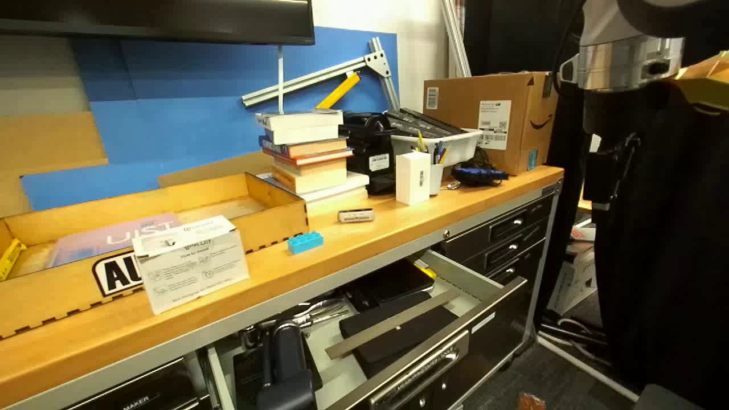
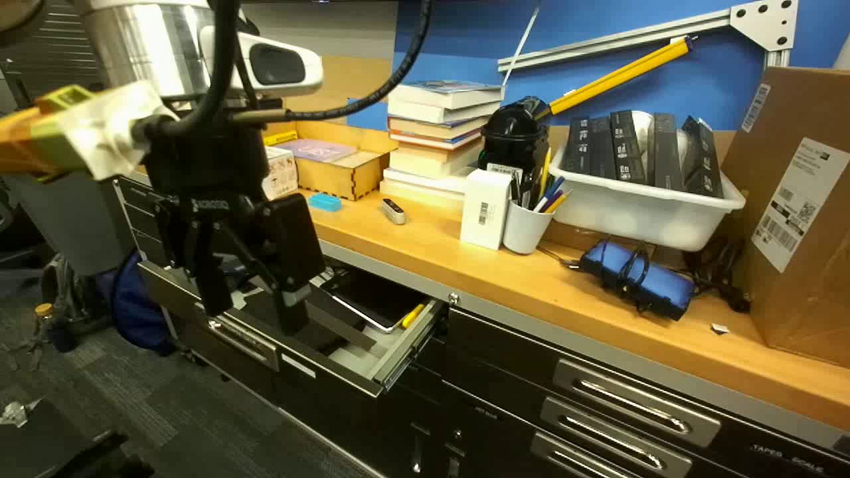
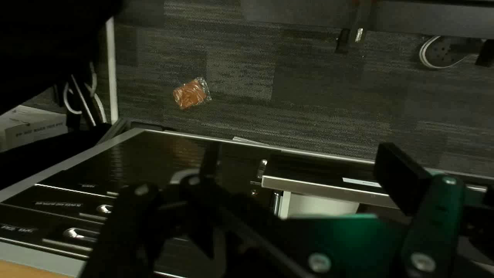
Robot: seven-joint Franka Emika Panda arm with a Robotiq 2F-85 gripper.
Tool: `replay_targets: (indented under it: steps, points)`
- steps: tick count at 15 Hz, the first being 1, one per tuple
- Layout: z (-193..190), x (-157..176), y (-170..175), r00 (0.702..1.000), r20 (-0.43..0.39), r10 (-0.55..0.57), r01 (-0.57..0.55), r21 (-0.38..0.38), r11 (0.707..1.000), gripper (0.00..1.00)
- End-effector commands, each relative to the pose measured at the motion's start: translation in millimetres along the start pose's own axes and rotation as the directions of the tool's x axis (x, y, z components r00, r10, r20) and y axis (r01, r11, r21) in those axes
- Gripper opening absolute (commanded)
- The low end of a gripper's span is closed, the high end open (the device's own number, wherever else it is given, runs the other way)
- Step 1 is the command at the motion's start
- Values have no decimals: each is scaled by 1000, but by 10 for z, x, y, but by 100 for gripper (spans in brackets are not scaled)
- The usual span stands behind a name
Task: Pick up the blue object from the counter and put it in the open drawer and close it
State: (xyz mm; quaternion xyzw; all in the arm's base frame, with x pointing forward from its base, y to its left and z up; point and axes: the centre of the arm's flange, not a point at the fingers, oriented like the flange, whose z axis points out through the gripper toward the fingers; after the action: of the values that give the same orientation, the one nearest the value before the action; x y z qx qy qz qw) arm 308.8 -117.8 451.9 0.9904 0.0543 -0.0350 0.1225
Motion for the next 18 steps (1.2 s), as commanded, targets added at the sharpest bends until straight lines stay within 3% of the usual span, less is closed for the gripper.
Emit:
replay_targets:
  steps: [1,11,13,16,18]
  points:
    - [-4,0,2,1000,-1,0,0,0,1000,100]
    - [16,42,-2,1000,5,-23,23,-2,1000,100]
    - [51,238,-144,999,-33,-25,27,46,999,100]
    - [33,742,-625,992,-127,-4,27,182,983,100]
    - [44,1038,-993,983,-182,19,25,234,972,100]
